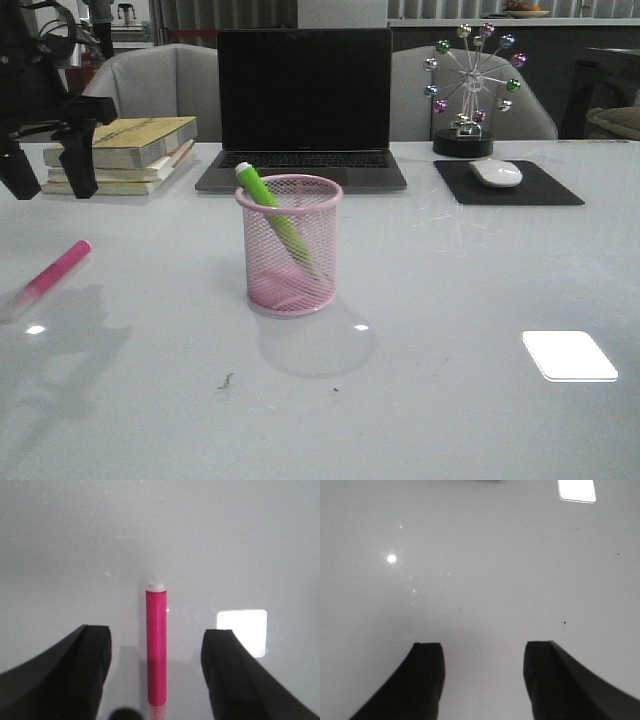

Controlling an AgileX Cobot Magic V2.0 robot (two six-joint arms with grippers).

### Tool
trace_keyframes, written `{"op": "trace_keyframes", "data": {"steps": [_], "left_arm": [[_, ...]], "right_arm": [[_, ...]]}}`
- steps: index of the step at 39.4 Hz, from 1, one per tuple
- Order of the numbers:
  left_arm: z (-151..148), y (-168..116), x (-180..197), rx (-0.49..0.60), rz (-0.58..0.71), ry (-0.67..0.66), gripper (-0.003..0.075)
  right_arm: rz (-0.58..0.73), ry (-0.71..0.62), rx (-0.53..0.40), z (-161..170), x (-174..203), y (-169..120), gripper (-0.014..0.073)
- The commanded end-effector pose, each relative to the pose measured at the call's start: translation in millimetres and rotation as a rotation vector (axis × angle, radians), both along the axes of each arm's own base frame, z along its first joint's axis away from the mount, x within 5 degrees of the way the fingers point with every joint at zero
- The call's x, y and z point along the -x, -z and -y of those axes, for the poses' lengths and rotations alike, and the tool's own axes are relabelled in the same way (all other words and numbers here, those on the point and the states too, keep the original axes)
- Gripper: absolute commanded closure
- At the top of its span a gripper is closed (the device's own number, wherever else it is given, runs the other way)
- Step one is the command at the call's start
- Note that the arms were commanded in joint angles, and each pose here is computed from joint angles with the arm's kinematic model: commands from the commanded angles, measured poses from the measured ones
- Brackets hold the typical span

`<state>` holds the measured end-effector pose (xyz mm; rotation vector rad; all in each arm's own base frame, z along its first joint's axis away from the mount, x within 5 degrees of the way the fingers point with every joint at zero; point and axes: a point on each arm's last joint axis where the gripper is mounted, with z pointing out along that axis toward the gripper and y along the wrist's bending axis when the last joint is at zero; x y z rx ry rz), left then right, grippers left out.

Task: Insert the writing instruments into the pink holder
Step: 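Lower the left gripper onto the pink marker and grasp it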

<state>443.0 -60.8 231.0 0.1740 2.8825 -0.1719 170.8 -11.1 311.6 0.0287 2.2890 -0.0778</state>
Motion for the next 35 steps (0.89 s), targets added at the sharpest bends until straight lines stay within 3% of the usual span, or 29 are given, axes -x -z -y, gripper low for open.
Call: {"op": "trace_keyframes", "data": {"steps": [1, 13, 26, 35], "left_arm": [[2.5, -36.7, 2.1, 0.024, 0.115, -0.007, 0.0274], [8.0, -16.6, 0.1, 0.024, 0.12, 0.008, 0.0275], [35.2, 6.7, 9.9, 0.017, 0.104, 0.067, 0.0275], [29.1, 22.0, 15.1, -0.063, 0.079, 0.08, 0.0275]], "right_arm": [[0.113, -0.005, 0.023, 1.3, -2.3, -16.7, 0.0129], [0.119, -0.005, 0.023, 1.3, -2.6, -17.1, 0.0129], [0.112, -0.006, 0.028, 1.6, -3.1, -16.3, 0.0129], [0.107, -0.006, 0.038, 2.1, -2.9, -16.0, 0.0129]]}}
